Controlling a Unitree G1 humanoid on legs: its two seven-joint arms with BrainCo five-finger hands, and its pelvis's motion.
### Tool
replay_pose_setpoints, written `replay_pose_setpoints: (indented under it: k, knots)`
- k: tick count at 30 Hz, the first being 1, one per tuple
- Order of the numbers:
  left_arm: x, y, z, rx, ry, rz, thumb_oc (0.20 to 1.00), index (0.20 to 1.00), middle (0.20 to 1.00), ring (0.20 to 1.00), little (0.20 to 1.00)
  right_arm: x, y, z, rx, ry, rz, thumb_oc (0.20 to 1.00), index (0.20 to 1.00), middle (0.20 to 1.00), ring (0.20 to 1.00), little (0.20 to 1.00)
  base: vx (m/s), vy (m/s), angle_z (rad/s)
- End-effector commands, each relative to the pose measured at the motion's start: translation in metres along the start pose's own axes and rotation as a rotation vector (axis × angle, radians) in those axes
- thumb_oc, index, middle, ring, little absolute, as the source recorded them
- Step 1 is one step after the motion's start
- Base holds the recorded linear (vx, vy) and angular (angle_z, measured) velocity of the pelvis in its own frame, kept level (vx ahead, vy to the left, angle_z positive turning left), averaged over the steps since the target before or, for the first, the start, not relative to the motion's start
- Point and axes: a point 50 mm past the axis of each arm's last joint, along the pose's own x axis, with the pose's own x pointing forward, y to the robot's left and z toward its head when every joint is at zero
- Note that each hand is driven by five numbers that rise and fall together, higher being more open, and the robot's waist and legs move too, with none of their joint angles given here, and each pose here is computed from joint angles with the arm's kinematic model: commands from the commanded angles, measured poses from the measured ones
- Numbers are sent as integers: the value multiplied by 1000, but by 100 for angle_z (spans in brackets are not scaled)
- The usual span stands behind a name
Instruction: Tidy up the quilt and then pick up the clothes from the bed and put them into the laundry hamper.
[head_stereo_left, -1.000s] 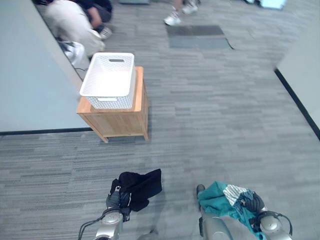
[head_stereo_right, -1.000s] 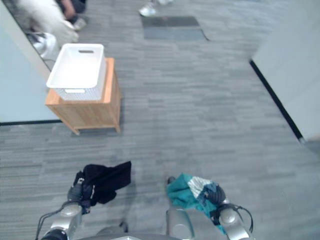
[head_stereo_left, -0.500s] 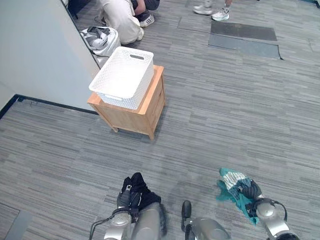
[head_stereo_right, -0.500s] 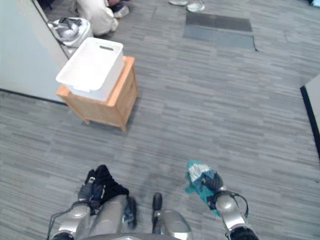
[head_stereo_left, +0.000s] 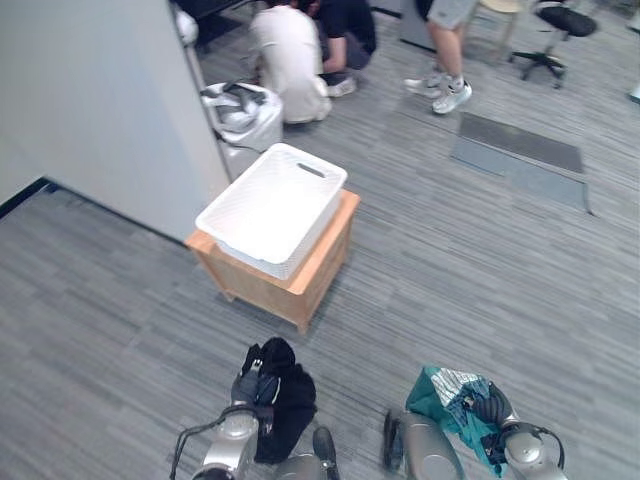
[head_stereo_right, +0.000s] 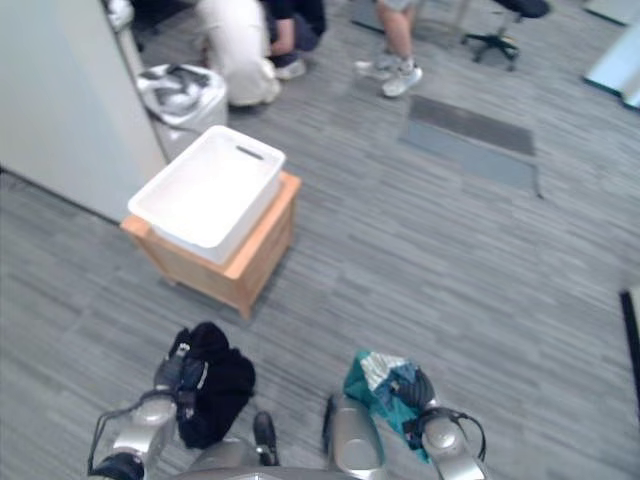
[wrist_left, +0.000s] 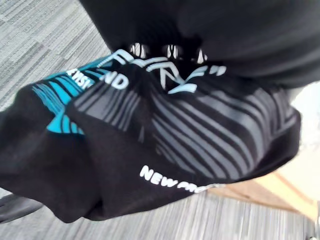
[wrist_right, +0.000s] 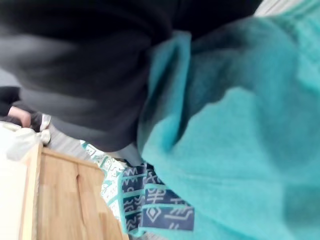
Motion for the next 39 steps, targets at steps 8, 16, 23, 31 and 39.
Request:
replay_pose_setpoints:
  k: [8, 16, 23, 31, 39]
  knots:
    - [-6, 8, 14, 19, -132, 16, 200, 200, 200, 200, 200, 14, -46, 36, -41, -149, -120, 200, 200, 200, 200, 200, 342, -426, 86]
    - [-14, 10, -2, 50, -92, -18, 200, 200, 200, 200, 200, 16, -66, 34, -68, -120, -189, 200, 200, 200, 200, 200, 279, -53, 27]
    - [-14, 19, -10, 68, -55, 17, 200, 200, 200, 200, 200, 13, -66, 62, -94, -250, -209, 200, 200, 200, 200, 200, 169, -48, 31]
    - [-11, 28, -13, 130, -48, 38, 200, 200, 200, 200, 200, -1, -98, 121, -199, -519, -313, 200, 200, 200, 200, 200, 176, -207, 96]
    - [-20, 28, -33, 75, 6, 34, 200, 200, 200, 200, 200, -18, -123, 238, -361, -905, -335, 200, 200, 200, 200, 200, 129, -141, 45]
